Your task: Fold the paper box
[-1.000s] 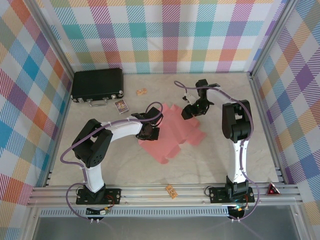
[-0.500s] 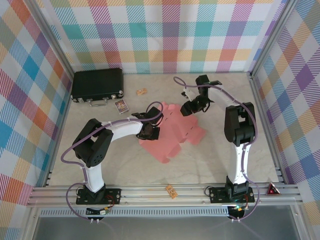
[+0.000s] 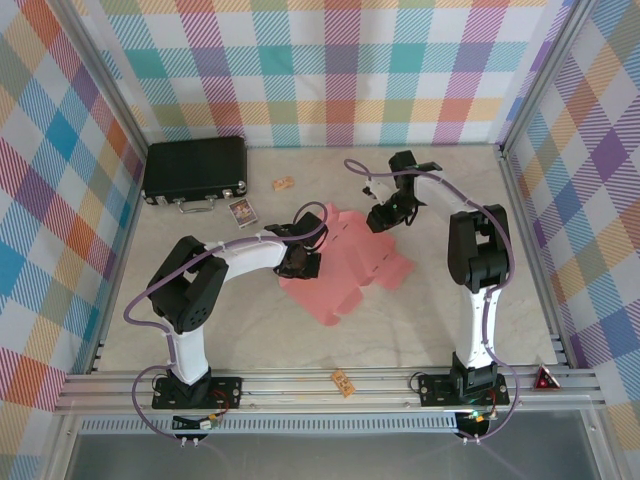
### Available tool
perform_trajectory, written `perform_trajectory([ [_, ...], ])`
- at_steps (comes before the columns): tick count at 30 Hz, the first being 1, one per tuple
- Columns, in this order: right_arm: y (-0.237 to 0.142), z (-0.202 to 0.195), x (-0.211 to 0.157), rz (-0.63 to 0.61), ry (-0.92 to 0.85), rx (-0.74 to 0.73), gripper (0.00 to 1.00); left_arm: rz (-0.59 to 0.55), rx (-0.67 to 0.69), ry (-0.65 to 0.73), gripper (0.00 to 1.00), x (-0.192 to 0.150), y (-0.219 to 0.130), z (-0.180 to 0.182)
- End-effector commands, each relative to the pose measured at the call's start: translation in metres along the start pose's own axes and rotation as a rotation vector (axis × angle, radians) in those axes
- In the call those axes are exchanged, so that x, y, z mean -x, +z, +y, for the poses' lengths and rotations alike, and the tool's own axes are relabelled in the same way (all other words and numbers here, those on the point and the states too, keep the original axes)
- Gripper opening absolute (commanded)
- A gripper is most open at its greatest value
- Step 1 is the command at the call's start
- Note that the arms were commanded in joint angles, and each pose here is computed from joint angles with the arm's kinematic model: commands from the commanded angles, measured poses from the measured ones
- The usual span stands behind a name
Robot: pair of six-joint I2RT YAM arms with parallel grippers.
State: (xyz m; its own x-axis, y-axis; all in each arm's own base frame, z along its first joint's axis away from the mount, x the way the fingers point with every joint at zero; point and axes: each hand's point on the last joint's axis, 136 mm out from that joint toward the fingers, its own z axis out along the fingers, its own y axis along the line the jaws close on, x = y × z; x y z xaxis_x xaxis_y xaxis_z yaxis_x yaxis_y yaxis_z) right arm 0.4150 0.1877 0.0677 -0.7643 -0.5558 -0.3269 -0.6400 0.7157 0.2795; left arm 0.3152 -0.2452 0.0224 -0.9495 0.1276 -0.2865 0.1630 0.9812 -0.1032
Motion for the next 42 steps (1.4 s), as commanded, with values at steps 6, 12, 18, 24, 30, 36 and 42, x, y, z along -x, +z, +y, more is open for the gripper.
perform_trajectory([
  [6, 0.006, -0.001, -0.003, 0.02, -0.053, -0.046, 0.19, 0.081, 0.027, -0.005, 0.0, -0.021, 0.017, 0.005],
  [12, -0.004, 0.002, 0.005, -0.016, -0.112, -0.098, 0.05, 0.07, 0.003, -0.02, 0.0, -0.017, 0.018, 0.0],
  [18, -0.018, 0.012, 0.015, -0.072, -0.208, -0.161, 0.0, 0.041, -0.042, -0.078, 0.0, -0.007, 0.021, -0.011],
  [24, -0.028, 0.017, 0.025, -0.114, -0.29, -0.268, 0.0, -0.008, -0.096, -0.146, 0.0, 0.012, 0.026, -0.026],
  [30, -0.031, 0.022, 0.035, -0.17, -0.4, -0.402, 0.0, -0.073, -0.132, -0.19, 0.0, 0.035, 0.027, -0.037],
  [36, -0.04, 0.032, 0.045, -0.249, -0.488, -0.482, 0.0, -0.147, -0.178, -0.239, 0.0, 0.059, 0.027, -0.042],
  [42, -0.039, 0.038, 0.045, -0.283, -0.569, -0.529, 0.0, -0.15, -0.271, -0.3, 0.0, 0.071, 0.034, -0.054],
])
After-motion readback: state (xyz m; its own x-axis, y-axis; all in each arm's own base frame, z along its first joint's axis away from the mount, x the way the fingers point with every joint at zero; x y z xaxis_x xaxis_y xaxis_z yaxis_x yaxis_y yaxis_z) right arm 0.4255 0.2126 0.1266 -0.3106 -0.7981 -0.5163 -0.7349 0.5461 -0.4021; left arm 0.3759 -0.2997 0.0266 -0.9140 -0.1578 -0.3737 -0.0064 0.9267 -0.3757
